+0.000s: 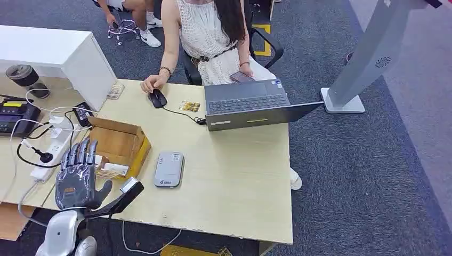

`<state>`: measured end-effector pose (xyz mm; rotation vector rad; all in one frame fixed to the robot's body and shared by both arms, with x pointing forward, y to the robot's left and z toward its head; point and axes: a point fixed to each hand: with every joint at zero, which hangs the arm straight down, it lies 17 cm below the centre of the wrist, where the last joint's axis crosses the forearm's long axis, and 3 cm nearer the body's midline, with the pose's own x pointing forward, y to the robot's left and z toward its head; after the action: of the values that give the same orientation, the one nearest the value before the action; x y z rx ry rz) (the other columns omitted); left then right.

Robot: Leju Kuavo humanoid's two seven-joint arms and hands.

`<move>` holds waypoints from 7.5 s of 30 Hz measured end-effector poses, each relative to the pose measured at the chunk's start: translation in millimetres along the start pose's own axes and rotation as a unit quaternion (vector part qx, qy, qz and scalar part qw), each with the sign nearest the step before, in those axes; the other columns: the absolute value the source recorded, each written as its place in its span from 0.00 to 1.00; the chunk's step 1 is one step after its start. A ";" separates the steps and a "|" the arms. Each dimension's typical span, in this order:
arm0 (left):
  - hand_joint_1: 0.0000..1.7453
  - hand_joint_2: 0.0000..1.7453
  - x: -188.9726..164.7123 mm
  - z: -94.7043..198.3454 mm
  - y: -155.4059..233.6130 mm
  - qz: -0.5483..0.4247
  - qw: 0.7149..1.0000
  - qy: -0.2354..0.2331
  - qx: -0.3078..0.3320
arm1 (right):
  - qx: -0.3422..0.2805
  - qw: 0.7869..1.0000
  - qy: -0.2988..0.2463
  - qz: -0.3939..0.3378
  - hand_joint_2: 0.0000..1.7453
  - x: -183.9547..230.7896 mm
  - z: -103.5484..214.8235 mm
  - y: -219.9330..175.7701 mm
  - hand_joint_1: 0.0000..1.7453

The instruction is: Pass the card to the sensor for recognition and then transmit it.

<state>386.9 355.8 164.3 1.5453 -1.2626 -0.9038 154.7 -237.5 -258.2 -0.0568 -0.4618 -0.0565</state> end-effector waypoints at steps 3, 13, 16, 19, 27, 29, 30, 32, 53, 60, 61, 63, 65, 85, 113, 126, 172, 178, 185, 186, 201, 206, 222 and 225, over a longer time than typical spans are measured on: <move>0.00 1.00 -8.4 -1.1 -10.5 -0.008 1.000 0.015 -0.014 | 0.002 1.000 -0.001 0.006 0.00 1.1 -0.2 0.8 0.00; 0.00 1.00 -20.5 -0.3 -30.8 -0.024 0.999 0.027 -0.039 | 0.003 1.000 0.002 0.011 0.00 0.5 -0.4 1.0 0.00; 0.00 1.00 -21.1 0.7 -35.3 -0.026 0.998 0.027 -0.044 | 0.004 1.000 0.002 0.014 0.00 0.6 -0.4 1.2 0.00; 0.00 1.00 -22.2 1.2 -39.1 -0.029 0.998 0.024 -0.048 | 0.004 1.000 0.002 0.013 0.00 0.9 -0.4 1.5 0.00; 0.00 1.00 -23.2 1.5 -44.4 -0.032 0.998 0.023 -0.054 | 0.004 1.000 0.001 0.008 0.00 2.8 -0.7 2.5 0.00; 0.00 1.00 -24.1 1.2 -45.4 -0.033 0.998 0.024 -0.055 | 0.004 1.000 0.001 0.006 0.00 3.3 -0.9 2.0 0.00; 0.00 1.00 -24.3 0.6 -45.5 -0.033 0.998 0.024 -0.055 | 0.004 1.000 0.001 0.005 0.00 3.4 -0.9 1.9 0.00; 0.00 1.00 -24.7 -0.4 -46.5 -0.034 0.998 0.024 -0.056 | 0.005 1.000 0.000 0.002 0.00 4.0 -0.9 2.1 0.00; 0.00 1.00 -28.3 -7.6 -47.9 -0.039 0.997 0.029 -0.058 | 0.009 1.000 0.000 0.006 0.00 5.4 -1.1 3.2 0.00; 0.00 1.00 -28.2 -8.4 -49.0 -0.039 0.997 0.028 -0.059 | 0.011 1.000 -0.001 0.014 0.00 5.6 -1.1 3.9 0.00; 0.00 1.00 -28.1 -8.9 -48.8 -0.039 0.997 0.028 -0.059 | 0.011 1.000 -0.001 0.014 0.00 5.7 -1.1 3.9 0.00; 0.00 1.00 -28.2 -10.2 -49.5 -0.039 0.997 0.028 -0.060 | 0.011 1.000 -0.001 0.014 0.00 5.8 -1.1 4.0 0.00; 0.00 1.00 -28.2 -10.9 -50.7 -0.040 0.997 0.029 -0.062 | 0.011 1.000 -0.001 0.014 0.00 6.0 -1.2 4.0 0.00; 1.00 1.00 -20.5 -10.1 -79.5 -0.039 0.994 0.001 -0.101 | 0.020 0.999 -0.003 0.029 0.00 8.5 -1.3 7.6 0.00; 1.00 1.00 -29.9 -24.6 -67.7 -0.032 0.996 0.022 -0.079 | 0.023 0.999 -0.003 0.035 0.00 8.4 -1.2 8.7 0.00; 0.22 1.00 -1.8 -91.1 -12.2 -0.015 1.000 0.016 -0.021 | 0.033 0.998 -0.008 0.045 1.00 21.7 -3.6 13.2 0.00; 0.00 1.00 114.4 -22.8 28.2 0.035 0.988 -0.147 0.021 | 0.003 1.000 -0.005 -0.024 1.00 5.7 -1.3 -4.4 0.00; 0.00 1.00 69.3 3.3 15.6 0.028 0.994 -0.106 0.004 | 0.002 1.000 -0.006 -0.022 1.00 -1.4 0.6 -6.9 0.00; 0.00 1.00 29.1 1.8 7.7 0.006 0.998 -0.065 -0.006 | 0.004 1.000 -0.006 -0.011 1.00 -1.3 0.5 -6.2 0.00; 0.00 1.00 21.5 0.8 7.0 0.002 0.998 -0.057 -0.007 | 0.004 1.000 -0.005 -0.008 1.00 -1.6 0.4 -6.1 0.00; 0.00 1.00 -101.7 0.5 -34.9 -0.044 0.993 0.095 -0.057 | 0.011 1.000 0.001 0.018 1.00 -0.2 0.5 4.7 0.00; 0.00 1.00 -113.5 3.3 -45.5 -0.047 0.990 0.108 -0.071 | 0.017 1.000 0.000 0.021 1.00 1.2 0.8 9.1 0.00; 0.00 1.00 -111.8 5.0 -57.8 -0.045 0.989 0.114 -0.087 | 0.021 0.999 -0.001 0.027 1.00 3.0 0.8 11.9 0.00; 0.00 1.00 -100.5 3.0 -59.8 -0.044 0.989 0.104 -0.090 | 0.021 0.999 -0.001 0.026 1.00 3.1 0.8 12.2 0.00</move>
<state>381.8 457.0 105.6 1.5171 -0.9446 -0.8623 157.9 -225.4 -256.6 -0.0274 -0.4623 0.0038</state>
